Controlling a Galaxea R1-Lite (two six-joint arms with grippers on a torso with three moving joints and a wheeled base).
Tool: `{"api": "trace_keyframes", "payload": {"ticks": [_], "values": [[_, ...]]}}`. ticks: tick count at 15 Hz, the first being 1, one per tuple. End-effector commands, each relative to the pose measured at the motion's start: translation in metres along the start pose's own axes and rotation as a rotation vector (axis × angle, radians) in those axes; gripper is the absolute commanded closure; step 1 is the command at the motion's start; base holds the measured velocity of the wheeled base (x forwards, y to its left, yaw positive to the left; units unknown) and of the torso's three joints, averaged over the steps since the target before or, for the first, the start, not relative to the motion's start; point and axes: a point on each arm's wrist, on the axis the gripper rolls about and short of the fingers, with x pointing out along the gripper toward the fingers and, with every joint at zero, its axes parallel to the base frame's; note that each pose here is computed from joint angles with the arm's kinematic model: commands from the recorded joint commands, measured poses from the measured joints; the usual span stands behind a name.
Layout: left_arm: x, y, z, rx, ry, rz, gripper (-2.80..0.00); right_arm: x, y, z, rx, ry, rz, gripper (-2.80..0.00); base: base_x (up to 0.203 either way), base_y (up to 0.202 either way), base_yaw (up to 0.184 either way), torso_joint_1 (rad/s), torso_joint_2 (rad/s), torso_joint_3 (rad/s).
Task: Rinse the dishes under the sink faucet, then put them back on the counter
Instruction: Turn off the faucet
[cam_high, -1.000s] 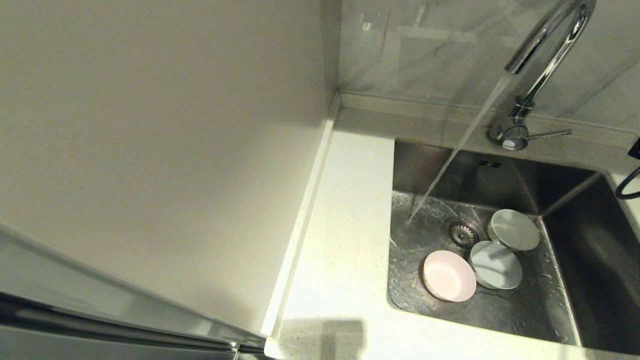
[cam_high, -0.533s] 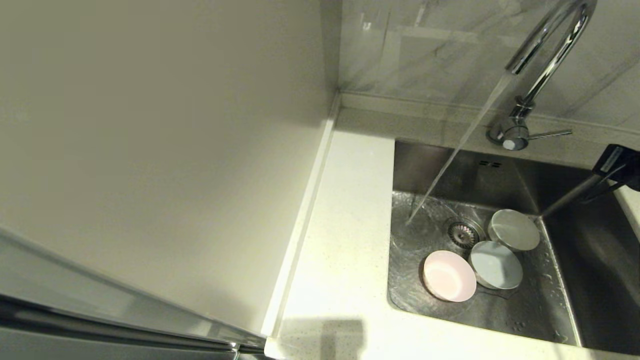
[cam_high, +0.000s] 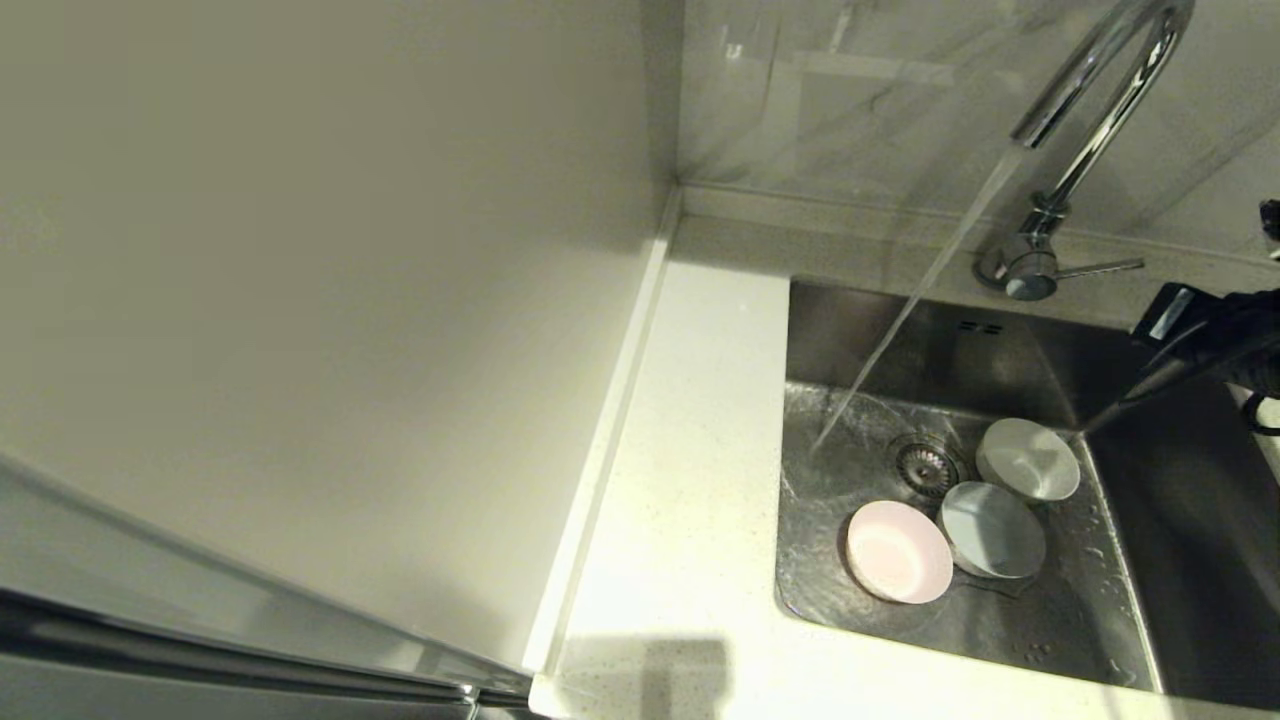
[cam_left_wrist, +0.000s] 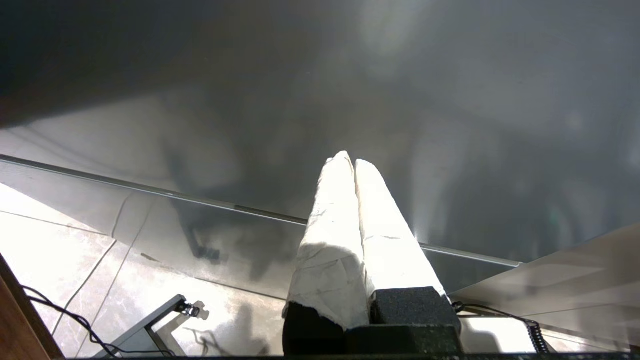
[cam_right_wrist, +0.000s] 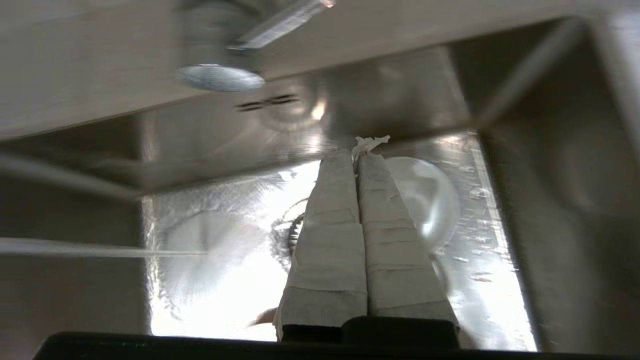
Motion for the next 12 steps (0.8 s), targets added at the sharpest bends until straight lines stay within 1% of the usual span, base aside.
{"api": "trace_keyframes", "payload": {"ticks": [1, 4, 6, 8, 12], "values": [[0.0, 0.0, 0.0, -0.001, -0.003, 0.0, 0.0, -0.009, 0.012, 0.003, 0.008, -0.016, 0.043, 0.0, 0.0, 0.0, 0.0, 0.0, 0.0, 0.0], [0.0, 0.0, 0.0, -0.001, -0.003, 0.0, 0.0, -0.018, 0.029, 0.001, 0.037, 0.004, 0.1, 0.0, 0.0, 0.0, 0.0, 0.0, 0.0, 0.0], [0.0, 0.0, 0.0, -0.001, -0.003, -0.001, 0.0, -0.02, 0.036, -0.002, 0.052, 0.016, 0.122, 0.0, 0.0, 0.0, 0.0, 0.0, 0.0, 0.0], [0.0, 0.0, 0.0, -0.001, -0.003, 0.0, 0.0, -0.02, 0.042, -0.003, 0.058, 0.019, 0.138, 0.0, 0.0, 0.0, 0.0, 0.0, 0.0, 0.0], [0.0, 0.0, 0.0, -0.001, -0.003, 0.0, 0.0, -0.005, 0.05, 0.002, 0.06, 0.003, 0.143, 0.0, 0.0, 0.0, 0.0, 0.0, 0.0, 0.0]]}}
